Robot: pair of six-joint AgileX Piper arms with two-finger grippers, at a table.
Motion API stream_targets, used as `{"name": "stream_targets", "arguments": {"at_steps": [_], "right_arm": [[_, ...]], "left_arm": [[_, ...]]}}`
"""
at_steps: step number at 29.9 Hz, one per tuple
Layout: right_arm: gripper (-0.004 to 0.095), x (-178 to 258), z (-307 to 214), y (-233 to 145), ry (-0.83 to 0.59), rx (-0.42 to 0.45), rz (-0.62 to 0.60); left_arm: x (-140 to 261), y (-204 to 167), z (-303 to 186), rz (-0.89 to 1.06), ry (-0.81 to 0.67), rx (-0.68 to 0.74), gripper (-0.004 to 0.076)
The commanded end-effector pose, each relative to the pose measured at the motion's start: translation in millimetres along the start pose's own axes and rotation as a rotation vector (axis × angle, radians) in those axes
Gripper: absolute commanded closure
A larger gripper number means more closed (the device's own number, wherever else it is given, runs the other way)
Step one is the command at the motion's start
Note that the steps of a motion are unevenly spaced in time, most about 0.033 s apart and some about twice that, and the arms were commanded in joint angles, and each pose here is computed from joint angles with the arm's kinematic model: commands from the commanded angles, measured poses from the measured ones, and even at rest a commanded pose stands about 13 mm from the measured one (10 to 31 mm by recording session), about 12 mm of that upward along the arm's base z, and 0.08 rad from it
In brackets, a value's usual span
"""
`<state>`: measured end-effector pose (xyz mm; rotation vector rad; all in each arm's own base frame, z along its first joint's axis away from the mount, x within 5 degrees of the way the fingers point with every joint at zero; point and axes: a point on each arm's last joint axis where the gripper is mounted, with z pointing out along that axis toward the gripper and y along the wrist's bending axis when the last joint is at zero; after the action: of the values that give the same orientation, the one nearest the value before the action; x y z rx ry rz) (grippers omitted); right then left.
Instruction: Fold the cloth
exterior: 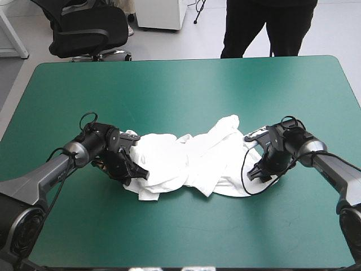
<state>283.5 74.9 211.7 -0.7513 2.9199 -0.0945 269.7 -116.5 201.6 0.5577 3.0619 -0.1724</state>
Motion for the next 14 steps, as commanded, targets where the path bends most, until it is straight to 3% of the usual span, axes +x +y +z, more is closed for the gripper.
{"name": "stream_targets", "arguments": {"at_steps": [1,5,12,14], "right_arm": [[0.0353,-1.9,-3.9,-4.3,-0.033,-0.045,0.022],[0.0478,0.9,-3.3,-7.9,-0.019,-0.062,0.042],[0.0893,10.3,11.2,-3.8,0.034,-0.083,0.045],[0.0921,13.1,14.9,-2.7,0.044,-0.085,0.047]], "left_arm": [[-3.4,-7.7,-0.4,-0.018,-0.037,0.044,0.0741],[-3.2,-7.8,-0.4,-0.018,-0.034,0.045,0.0741],[-3.6,-7.7,-0.4,-0.018,-0.039,0.044,0.0741],[-3.6,-7.7,-0.4,-0.018,-0.039,0.044,0.0741]]}}
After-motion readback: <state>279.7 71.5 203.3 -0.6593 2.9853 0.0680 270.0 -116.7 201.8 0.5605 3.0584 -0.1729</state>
